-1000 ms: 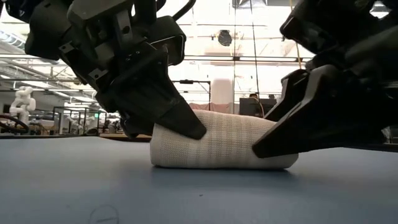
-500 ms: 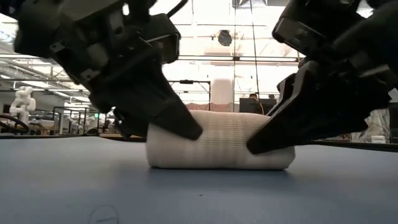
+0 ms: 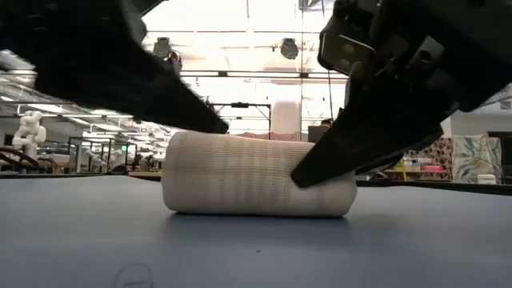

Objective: Roll towel into tight, uniform cylinder
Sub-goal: Roll the white towel

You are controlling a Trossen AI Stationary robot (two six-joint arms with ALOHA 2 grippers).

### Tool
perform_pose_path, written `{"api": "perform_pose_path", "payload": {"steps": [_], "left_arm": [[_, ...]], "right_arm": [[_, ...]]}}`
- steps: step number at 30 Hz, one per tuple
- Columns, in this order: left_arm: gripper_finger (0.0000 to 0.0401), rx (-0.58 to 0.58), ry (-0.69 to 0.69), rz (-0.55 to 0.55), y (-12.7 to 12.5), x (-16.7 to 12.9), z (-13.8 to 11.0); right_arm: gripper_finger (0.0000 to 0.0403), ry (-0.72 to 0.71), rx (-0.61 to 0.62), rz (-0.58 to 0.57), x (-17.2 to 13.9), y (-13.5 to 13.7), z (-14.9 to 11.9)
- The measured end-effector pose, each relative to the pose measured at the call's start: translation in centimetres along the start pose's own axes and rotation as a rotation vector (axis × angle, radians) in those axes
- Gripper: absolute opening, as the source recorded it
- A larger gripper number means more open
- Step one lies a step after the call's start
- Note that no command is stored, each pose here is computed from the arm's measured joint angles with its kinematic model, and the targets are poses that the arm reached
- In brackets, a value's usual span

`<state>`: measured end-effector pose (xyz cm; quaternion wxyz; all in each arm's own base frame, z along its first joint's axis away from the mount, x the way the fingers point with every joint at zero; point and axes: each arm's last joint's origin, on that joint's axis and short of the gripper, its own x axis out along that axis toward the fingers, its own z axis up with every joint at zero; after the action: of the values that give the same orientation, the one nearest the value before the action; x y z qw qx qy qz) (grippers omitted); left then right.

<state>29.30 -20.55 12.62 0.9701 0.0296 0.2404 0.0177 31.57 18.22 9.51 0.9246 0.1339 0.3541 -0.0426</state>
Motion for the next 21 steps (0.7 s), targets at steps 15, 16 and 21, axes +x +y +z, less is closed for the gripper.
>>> {"api": "perform_pose_path", "payload": {"steps": [15, 16, 21], "left_arm": [[0.0290, 0.070, -0.011, 0.055, -2.1, -0.8, -1.9], [0.0290, 0.073, -0.011, 0.056, -2.1, -0.8, -1.9], [0.0287, 0.078, 0.004, 0.068, -1.7, -0.1, -2.4]], "right_arm": [[0.0116, 0.052, 0.073, 0.083, 0.7, -1.1, 1.1], [0.0116, 0.051, 0.075, 0.082, 0.7, -1.1, 1.1], [0.0116, 0.050, 0.094, 0.081, 0.7, -1.1, 1.1]]}}
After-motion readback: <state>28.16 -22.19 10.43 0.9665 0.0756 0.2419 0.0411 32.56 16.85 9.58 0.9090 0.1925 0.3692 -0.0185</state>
